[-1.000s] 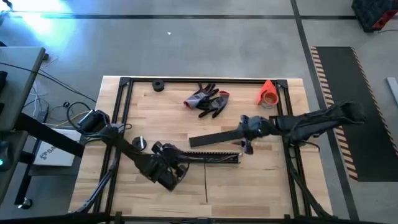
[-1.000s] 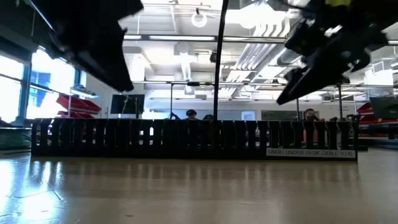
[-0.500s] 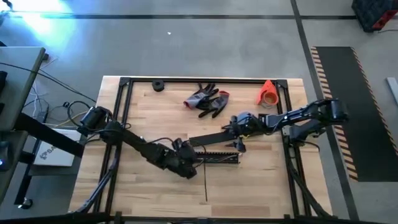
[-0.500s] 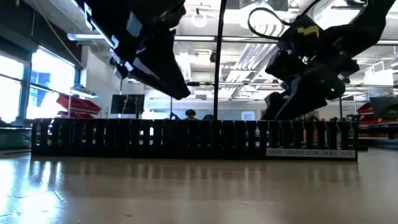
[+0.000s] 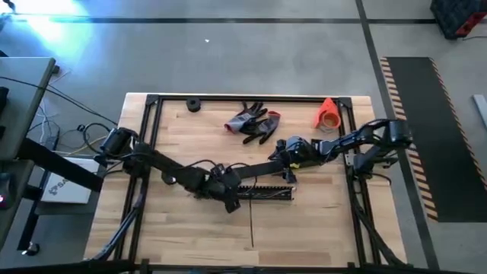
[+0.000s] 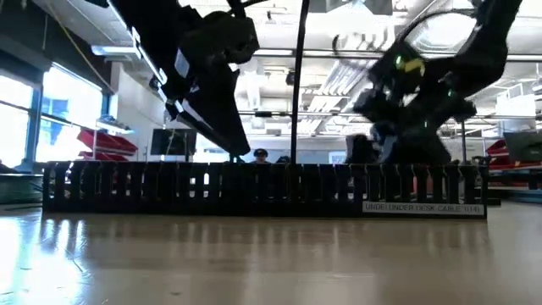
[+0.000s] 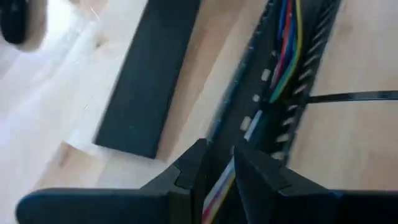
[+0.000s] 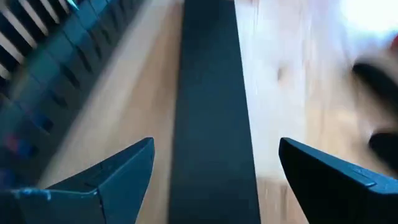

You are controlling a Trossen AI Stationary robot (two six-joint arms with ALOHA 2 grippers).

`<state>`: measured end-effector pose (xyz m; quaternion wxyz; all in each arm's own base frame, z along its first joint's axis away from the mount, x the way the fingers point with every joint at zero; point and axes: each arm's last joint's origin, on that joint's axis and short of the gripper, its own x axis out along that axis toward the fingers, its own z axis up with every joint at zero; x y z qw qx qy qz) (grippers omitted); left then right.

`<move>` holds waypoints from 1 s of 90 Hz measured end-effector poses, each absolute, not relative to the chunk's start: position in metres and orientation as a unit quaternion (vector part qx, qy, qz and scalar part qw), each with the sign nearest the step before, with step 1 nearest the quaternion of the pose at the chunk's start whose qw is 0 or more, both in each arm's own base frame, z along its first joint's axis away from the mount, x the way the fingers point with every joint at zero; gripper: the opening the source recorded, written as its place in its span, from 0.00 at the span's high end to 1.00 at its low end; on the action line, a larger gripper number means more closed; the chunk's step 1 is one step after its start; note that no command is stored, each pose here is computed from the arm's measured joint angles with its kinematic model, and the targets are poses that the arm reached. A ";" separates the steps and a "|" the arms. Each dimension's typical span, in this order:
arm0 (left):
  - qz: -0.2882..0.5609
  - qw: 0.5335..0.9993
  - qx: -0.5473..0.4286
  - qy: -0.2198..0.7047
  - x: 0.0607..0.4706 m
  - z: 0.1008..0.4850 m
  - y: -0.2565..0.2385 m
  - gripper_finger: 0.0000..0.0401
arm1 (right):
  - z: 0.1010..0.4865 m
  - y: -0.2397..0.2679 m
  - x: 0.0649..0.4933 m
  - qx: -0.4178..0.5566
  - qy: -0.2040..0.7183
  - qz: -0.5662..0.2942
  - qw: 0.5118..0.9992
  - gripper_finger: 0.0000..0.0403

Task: Ziptie cables
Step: Close the black cable duct

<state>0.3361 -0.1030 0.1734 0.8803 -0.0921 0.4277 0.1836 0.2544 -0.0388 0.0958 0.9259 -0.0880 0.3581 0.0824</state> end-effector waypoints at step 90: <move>0.157 0.891 -0.054 0.423 0.306 0.241 -0.085 0.84 | 0.090 -0.041 0.256 0.113 0.348 -0.163 0.916 0.47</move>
